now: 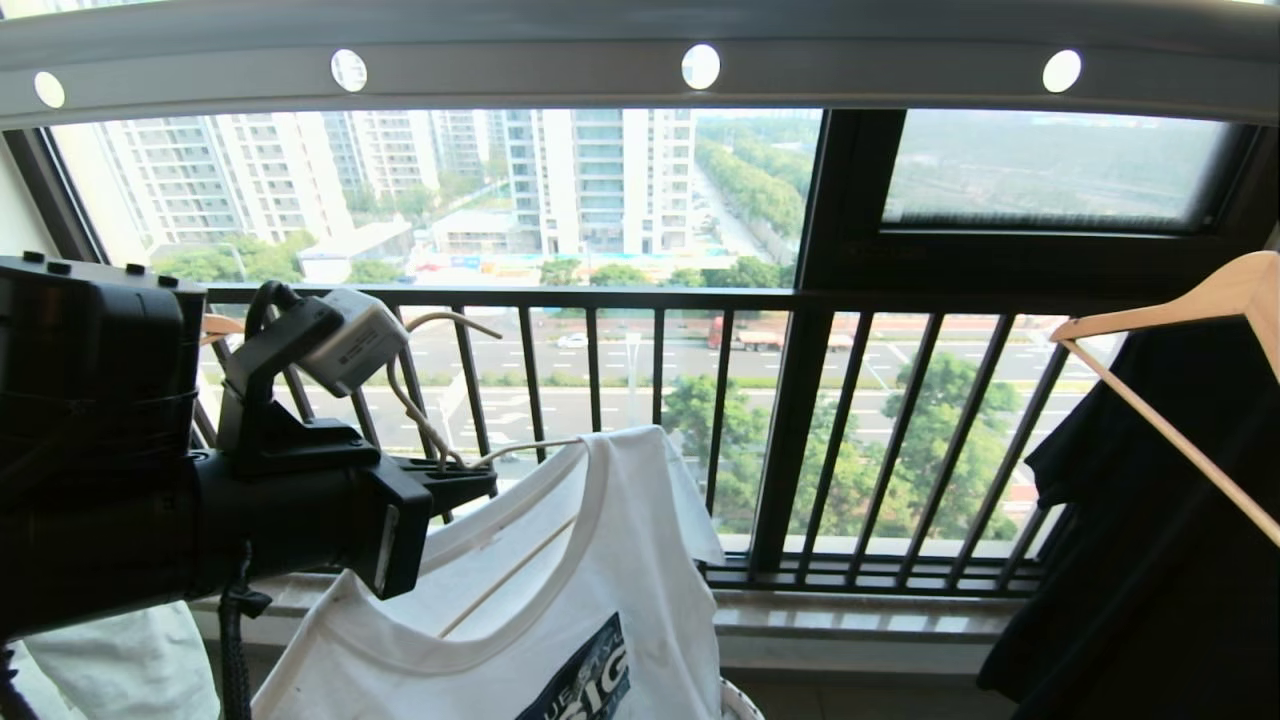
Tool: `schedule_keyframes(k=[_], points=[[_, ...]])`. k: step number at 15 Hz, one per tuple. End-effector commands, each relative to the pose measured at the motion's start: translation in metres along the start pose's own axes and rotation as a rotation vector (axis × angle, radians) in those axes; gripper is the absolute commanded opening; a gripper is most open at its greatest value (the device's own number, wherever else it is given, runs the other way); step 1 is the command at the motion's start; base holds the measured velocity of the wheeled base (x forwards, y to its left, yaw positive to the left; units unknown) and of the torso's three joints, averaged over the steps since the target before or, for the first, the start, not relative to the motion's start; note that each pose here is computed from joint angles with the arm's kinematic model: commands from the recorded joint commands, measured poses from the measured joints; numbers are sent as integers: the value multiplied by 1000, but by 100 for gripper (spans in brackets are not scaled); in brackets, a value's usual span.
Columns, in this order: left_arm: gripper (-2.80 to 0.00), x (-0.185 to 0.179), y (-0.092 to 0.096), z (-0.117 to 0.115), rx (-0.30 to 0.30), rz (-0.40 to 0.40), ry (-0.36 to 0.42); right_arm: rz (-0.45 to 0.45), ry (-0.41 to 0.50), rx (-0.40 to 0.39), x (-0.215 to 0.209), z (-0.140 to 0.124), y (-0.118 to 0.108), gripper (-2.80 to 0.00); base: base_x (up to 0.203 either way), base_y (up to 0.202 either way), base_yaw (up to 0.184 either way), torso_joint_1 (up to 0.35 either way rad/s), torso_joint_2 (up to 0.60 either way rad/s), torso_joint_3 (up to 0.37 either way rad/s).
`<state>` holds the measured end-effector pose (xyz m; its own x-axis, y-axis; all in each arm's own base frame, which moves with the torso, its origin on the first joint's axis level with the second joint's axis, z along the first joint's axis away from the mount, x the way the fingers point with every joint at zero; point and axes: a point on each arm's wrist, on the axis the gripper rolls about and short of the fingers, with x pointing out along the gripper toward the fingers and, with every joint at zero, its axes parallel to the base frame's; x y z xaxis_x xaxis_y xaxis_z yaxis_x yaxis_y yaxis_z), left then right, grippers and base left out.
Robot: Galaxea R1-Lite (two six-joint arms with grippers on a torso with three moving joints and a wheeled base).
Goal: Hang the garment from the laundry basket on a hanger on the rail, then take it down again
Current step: Take the clothes off the clothes rack
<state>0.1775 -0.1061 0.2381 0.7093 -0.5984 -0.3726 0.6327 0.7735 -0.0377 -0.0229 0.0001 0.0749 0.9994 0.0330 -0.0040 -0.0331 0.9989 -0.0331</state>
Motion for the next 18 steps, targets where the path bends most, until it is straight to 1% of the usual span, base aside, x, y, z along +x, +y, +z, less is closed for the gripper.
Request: schedule_keyframes(k=[1,4,7,9,11,14,16,18], points=[[-280,31,5,-8,-22,-2,39,1,2,-1,0,0,0,-280,0,0,0,0,0,0],[-280,78,12,-17,-31,-4,17,1,1,-1,0,0,0,-280,0,0,0,0,0,0],[-280,111,11,-23,-38,-19,17,1,1,0,0,0,0,-280,0,0,0,0,0,0],[-280,122,11,-25,-40,-24,32,0,1,-6,0,0,0,-280,0,0,0,0,0,0],[-280,134,13,-30,-43,-22,29,1,1,-4,0,0,0,-280,0,0,0,0,0,0],[-280,157,17,-46,-48,-21,24,0,4,-5,0,0,0,-280,0,0,0,0,0,0],[-280,165,18,-49,-72,-22,-23,-1,4,-7,0,0,0,-280,0,0,0,0,0,0],[-280,164,17,-45,-86,-24,-70,2,4,-24,0,0,0,-280,0,0,0,0,0,0]])
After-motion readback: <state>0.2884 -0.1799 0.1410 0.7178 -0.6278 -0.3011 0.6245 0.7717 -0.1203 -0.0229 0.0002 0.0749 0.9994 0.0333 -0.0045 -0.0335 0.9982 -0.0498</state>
